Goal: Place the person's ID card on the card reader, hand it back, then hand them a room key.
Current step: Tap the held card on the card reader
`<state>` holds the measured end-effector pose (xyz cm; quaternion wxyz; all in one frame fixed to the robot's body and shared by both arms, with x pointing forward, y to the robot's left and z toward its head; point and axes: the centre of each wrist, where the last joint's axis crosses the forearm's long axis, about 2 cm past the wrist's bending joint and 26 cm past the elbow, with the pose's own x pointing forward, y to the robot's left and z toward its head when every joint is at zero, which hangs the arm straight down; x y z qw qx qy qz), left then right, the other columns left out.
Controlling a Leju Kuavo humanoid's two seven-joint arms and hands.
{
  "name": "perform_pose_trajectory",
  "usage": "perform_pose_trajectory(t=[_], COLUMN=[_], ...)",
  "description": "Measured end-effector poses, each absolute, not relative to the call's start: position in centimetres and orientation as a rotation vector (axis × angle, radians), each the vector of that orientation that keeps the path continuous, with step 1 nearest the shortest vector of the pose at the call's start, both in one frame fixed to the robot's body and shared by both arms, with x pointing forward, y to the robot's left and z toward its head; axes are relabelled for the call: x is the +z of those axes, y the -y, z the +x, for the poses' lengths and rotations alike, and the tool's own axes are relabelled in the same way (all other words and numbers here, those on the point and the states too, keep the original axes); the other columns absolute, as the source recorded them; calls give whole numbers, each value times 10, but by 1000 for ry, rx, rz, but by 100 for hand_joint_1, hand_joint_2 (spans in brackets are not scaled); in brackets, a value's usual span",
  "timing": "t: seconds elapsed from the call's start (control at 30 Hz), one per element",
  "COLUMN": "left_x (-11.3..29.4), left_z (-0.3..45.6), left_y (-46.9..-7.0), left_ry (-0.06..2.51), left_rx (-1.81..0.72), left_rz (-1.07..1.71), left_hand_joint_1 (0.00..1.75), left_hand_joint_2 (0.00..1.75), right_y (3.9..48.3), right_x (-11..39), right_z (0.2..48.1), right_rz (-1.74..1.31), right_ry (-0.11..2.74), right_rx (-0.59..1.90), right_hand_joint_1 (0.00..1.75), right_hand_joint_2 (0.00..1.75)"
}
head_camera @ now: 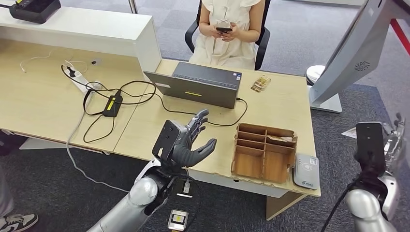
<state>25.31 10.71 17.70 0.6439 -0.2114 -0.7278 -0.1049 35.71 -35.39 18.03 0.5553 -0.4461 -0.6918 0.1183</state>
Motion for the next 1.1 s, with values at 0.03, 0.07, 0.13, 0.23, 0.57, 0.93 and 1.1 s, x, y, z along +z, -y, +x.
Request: perform_pose_trajectory(t=[0.03,0.07,0.13,0.23,0.57,0.93,1.1], left_x=[177,177,178,179,183,182,181], left_z=[253,253,253,253,257,258,258], left_y=[-107,-107,-108,-108,-107,-104,-104], left_ry=[1658,1658,1660,1665,1685,1679,1676], left_rx=[-237,-234,-231,-230,-246,-260,-262], left_rz=[-482,-483,-485,-492,-526,-537,-537], left_hand_joint_1=[0,0,0,0,0,0,0], left_hand_joint_2=[175,175,175,175,175,175,175], right_y=[354,354,355,356,348,344,344], right_x=[178,175,168,154,116,97,92], right_z=[356,356,356,356,351,345,343], right_rz=[-1065,-1070,-1067,-1047,-991,-959,-954], right_ry=[1621,1607,1569,1501,1335,1247,1228], right_rx=[310,337,392,470,653,703,712], right_hand_joint_1=[175,175,175,175,175,175,175], right_hand_joint_2=[175,175,175,175,175,175,175])
